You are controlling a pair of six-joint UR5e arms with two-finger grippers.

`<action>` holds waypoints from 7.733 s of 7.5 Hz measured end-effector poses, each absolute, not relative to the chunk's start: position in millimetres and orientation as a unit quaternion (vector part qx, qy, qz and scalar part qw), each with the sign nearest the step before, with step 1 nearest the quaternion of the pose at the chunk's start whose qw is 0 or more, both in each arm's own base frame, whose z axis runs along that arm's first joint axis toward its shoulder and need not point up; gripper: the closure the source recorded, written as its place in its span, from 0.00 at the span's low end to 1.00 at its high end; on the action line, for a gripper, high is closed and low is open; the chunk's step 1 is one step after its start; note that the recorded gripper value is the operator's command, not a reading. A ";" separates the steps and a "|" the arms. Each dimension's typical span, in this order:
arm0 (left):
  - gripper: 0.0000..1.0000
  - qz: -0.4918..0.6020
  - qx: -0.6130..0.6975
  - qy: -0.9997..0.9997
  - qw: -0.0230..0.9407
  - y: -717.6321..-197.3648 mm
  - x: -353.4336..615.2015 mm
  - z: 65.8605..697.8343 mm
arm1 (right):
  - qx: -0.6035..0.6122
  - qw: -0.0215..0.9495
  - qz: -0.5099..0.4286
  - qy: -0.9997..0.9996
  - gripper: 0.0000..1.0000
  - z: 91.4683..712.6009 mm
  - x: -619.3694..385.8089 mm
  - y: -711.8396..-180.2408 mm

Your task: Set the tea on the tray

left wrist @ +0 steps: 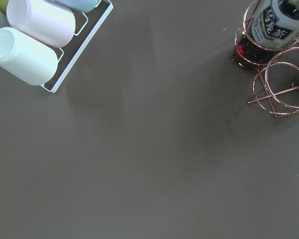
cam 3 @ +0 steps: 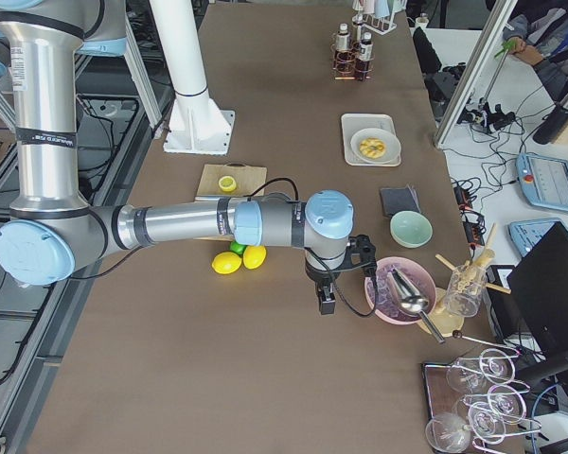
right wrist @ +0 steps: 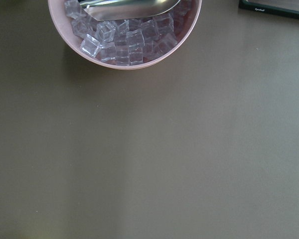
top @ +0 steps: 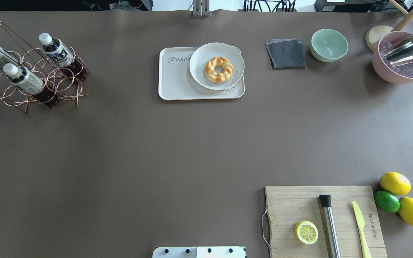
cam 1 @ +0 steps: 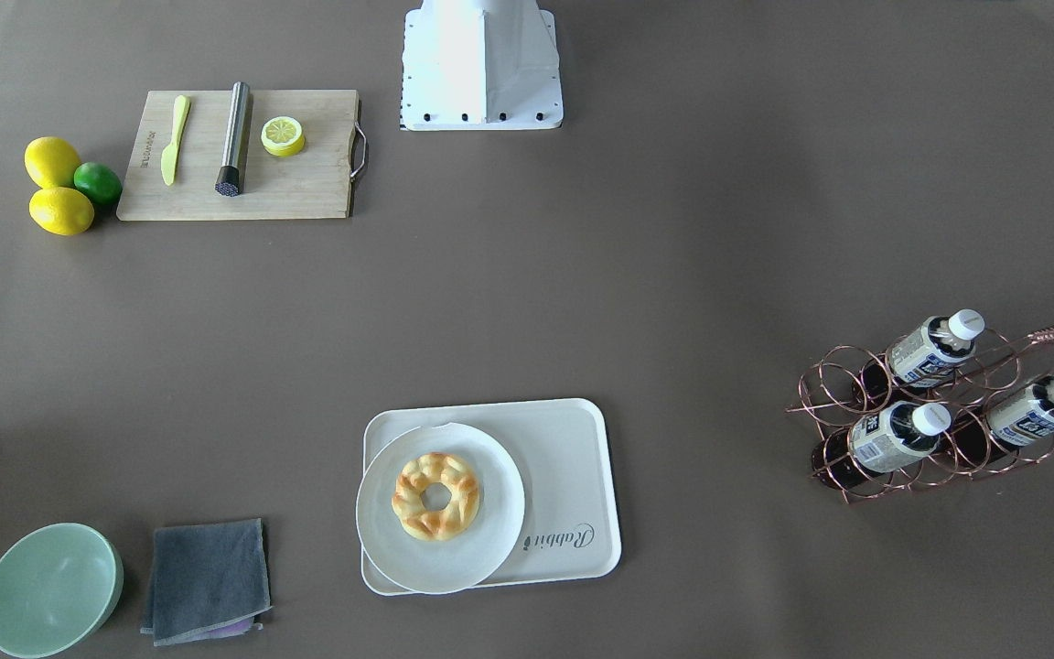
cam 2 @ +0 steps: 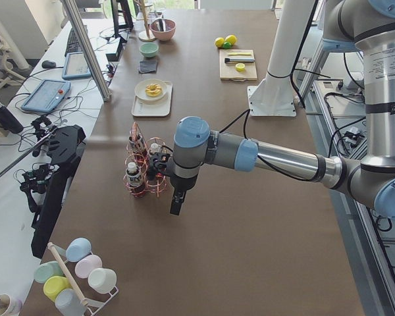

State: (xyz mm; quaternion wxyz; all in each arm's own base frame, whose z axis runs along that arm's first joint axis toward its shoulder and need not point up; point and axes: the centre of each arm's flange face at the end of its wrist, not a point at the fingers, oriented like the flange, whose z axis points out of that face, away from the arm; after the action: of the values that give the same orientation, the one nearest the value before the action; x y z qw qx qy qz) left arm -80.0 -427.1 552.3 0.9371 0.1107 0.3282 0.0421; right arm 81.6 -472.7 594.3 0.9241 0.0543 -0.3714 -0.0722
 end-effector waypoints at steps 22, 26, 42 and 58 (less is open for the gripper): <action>0.02 -0.019 0.123 0.392 0.912 -408.6 -64.1 501.8 | 0.071 0.917 -0.109 -0.377 0.00 574.6 54.8 -477.3; 0.03 -0.054 0.149 0.410 0.898 -440.3 -2.2 454.7 | 0.071 0.913 -0.131 -0.379 0.00 571.2 32.9 -481.9; 0.62 -0.089 0.171 0.389 0.901 -528.1 163.9 432.3 | 0.064 0.913 -0.129 -0.381 0.00 576.2 29.5 -479.9; 1.00 -0.077 0.146 0.377 0.911 -483.5 159.9 167.4 | 0.053 0.910 -0.125 -0.391 0.00 586.3 29.4 -466.6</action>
State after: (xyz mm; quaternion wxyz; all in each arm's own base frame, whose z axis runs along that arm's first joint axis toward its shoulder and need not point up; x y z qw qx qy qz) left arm 159.9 -483.5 167.4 0.9115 0.1459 0.3769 -0.0768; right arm 29.4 -466.6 586.3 0.9105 0.0530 -0.3907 -0.1246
